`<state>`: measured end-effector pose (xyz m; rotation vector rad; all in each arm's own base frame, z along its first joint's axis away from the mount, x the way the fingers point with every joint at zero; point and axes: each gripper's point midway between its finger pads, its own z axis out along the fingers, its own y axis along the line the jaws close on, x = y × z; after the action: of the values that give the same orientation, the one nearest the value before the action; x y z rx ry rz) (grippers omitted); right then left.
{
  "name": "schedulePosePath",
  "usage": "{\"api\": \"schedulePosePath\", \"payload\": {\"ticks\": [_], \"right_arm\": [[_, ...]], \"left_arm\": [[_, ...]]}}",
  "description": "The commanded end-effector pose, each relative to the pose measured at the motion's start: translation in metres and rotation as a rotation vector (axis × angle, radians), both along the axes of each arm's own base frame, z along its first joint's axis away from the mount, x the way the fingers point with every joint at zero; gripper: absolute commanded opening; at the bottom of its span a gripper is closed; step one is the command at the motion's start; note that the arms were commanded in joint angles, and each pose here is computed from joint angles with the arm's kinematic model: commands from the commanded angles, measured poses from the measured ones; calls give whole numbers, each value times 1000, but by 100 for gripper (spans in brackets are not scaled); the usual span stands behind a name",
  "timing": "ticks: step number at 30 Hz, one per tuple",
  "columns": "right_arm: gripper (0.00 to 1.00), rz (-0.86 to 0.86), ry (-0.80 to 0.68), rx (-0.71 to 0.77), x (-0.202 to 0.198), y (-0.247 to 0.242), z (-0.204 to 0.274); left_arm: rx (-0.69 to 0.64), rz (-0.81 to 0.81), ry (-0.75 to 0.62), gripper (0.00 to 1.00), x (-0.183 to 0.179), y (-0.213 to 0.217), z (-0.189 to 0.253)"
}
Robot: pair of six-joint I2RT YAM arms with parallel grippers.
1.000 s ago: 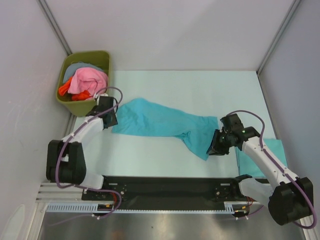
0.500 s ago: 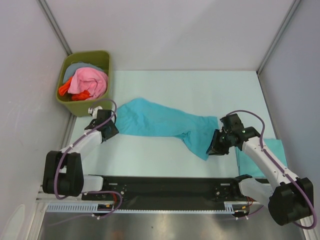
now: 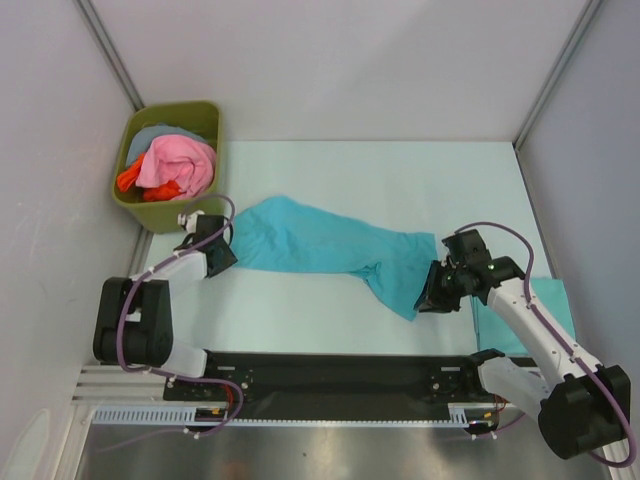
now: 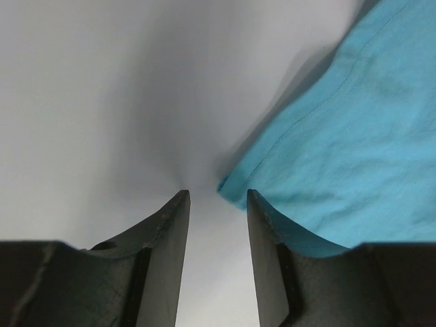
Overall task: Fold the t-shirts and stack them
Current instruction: Flatten the tshirt out
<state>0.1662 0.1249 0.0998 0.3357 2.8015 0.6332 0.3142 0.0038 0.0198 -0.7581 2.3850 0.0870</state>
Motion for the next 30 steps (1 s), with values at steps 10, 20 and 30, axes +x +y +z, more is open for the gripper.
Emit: {"api": "schedulePosePath", "payload": {"ticks": [10,20,30], "right_arm": [[23,-8,-2,14,1,1,-2],[28,-47,56,-1,-6,-1,-17],[31,-212,154,33,-14,3,-59]], "left_arm": [[-29,10,-12,45,20,-1,6],[-94,41,76,35,17,3,-15],[-98,2,121,4,14,0,-21]]}}
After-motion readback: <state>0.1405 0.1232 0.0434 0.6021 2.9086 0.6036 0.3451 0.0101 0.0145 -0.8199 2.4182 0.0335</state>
